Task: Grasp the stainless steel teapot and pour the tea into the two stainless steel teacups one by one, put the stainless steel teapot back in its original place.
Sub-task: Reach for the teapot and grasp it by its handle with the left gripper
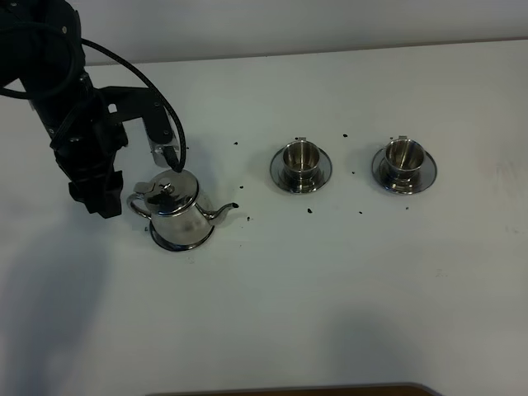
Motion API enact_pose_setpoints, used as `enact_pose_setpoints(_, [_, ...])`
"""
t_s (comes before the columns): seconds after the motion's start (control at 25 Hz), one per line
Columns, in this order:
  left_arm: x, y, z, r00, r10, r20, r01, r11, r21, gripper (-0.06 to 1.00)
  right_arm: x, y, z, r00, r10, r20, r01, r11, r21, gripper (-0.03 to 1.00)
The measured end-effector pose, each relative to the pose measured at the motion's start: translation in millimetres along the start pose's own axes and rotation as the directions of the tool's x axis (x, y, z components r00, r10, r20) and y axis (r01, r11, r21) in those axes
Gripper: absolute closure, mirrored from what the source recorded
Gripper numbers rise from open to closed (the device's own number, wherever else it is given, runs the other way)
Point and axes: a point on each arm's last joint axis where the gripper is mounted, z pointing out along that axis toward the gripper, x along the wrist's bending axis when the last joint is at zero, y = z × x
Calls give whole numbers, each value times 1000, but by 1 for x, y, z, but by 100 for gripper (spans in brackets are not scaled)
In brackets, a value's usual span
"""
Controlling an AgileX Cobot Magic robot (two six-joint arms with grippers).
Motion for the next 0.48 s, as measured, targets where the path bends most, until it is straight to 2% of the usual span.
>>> enact_pose_setpoints(0.2, [1, 0, 1, 1000, 24, -10, -24, 1000, 1, 37, 0, 0, 0, 1000, 0, 0, 0, 1000, 0, 58])
enact_pose_setpoints(0.48, [6, 3, 1, 993, 100, -66, -102, 994, -25, 47, 0, 0, 0, 1000, 0, 0, 0, 1000, 0, 58])
